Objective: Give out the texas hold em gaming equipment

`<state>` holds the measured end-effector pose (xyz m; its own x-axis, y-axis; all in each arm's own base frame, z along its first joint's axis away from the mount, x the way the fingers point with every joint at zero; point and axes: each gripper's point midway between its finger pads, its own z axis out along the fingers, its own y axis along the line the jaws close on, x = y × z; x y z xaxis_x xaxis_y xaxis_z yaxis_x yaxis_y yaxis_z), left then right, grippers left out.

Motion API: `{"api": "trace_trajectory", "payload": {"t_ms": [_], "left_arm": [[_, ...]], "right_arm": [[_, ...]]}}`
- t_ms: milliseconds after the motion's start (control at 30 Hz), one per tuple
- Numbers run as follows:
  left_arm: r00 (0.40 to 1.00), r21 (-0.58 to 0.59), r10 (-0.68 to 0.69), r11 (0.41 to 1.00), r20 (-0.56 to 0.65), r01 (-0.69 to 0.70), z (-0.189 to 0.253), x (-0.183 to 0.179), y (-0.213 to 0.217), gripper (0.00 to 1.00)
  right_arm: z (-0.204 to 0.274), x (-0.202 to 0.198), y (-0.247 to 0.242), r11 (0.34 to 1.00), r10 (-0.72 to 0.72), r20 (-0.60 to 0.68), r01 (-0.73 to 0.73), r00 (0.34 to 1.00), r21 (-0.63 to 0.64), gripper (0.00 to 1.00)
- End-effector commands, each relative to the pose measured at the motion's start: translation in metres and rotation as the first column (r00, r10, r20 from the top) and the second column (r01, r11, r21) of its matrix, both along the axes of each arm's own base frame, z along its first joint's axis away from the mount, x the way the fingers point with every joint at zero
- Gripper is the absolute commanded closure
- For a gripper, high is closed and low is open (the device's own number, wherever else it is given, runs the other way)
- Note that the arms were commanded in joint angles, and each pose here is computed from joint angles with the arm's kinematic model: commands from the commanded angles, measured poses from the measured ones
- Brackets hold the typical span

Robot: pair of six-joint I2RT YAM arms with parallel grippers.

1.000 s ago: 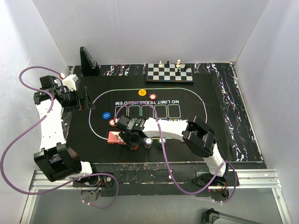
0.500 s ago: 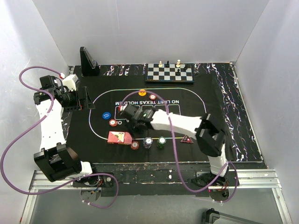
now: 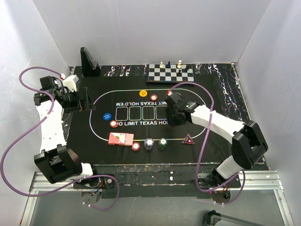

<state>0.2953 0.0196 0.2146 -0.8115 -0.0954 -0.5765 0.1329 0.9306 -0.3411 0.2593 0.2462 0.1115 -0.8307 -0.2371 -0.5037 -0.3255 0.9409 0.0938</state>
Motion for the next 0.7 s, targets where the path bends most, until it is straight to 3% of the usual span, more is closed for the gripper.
{"api": "trace_trajectory", "payload": {"t_ms": [0, 267, 667], "left_arm": [[0.999, -0.001, -0.014, 1.0, 0.051, 0.014, 0.01, 0.0, -0.003, 0.0], [0.999, -0.008, -0.016, 1.0, 0.049, 0.016, 0.009, 0.0, -0.004, 0.0], [0.999, -0.002, -0.016, 1.0, 0.045, 0.017, 0.01, 0.001, -0.003, 0.0]], "right_arm": [[-0.026, -0.006, -0.045, 0.985, -0.168, -0.033, 0.167, 0.985, -0.033, 0.99], [-0.056, -0.001, -0.089, 0.943, -0.329, -0.064, 0.323, 0.942, -0.082, 0.99], [-0.075, 0.004, -0.062, 0.964, -0.266, -0.14, 0.262, 0.954, -0.046, 0.99]]}}
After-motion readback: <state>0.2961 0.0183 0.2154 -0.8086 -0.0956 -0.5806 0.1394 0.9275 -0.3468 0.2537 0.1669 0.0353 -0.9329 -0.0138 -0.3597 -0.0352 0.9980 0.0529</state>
